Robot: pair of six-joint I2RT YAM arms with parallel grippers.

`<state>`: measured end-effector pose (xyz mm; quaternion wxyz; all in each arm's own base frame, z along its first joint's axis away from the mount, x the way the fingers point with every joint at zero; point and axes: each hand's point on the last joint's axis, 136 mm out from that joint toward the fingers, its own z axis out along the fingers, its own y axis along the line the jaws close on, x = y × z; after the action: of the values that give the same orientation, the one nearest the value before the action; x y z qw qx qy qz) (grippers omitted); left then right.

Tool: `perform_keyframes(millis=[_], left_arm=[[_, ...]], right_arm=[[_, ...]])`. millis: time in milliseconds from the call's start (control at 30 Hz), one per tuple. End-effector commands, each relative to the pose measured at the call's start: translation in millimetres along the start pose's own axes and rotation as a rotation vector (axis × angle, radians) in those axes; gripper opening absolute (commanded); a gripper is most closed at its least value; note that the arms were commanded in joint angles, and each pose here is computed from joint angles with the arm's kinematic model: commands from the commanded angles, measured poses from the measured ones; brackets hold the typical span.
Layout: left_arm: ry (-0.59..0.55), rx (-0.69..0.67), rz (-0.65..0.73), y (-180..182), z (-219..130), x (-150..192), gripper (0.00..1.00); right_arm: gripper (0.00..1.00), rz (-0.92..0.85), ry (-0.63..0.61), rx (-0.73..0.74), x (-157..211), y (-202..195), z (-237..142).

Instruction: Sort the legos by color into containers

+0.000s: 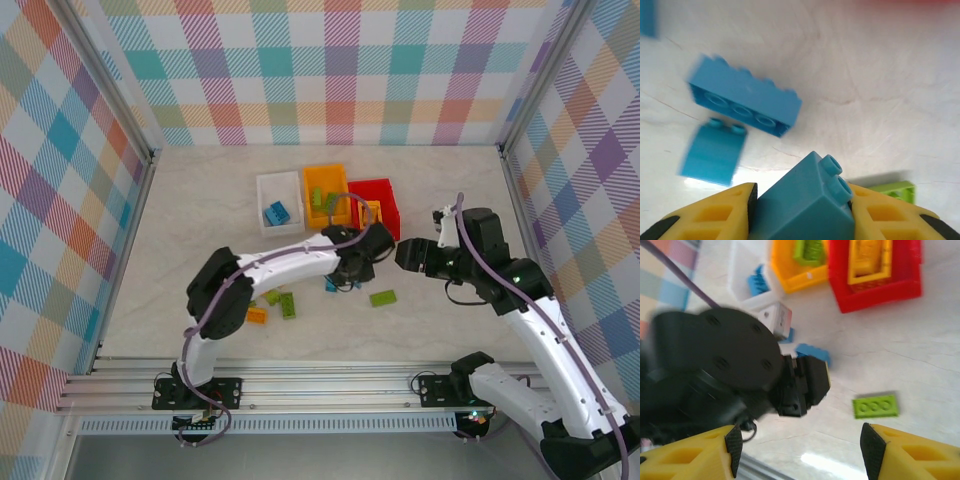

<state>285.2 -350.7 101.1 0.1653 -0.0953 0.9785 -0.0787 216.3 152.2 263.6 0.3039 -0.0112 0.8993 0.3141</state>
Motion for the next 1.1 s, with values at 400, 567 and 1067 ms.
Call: perform_keyframes(millis=[400, 567, 1067], left_arm=[[-0.209, -0.013, -0.063, 129, -9, -229, 0.30], [-0.205, 0.000, -0.065, 133, 32, -263, 0.30], [-0.196, 0.008, -0.099, 140, 46, -272, 0.64]], right_arm=[[0.67, -0.322, -0.064, -0.279, -22, 122, 81], [0.68, -0.364, -0.097, -0.308, -29, 145, 107], [0.69, -0.340, -0.045, -0.275, -12, 134, 124]])
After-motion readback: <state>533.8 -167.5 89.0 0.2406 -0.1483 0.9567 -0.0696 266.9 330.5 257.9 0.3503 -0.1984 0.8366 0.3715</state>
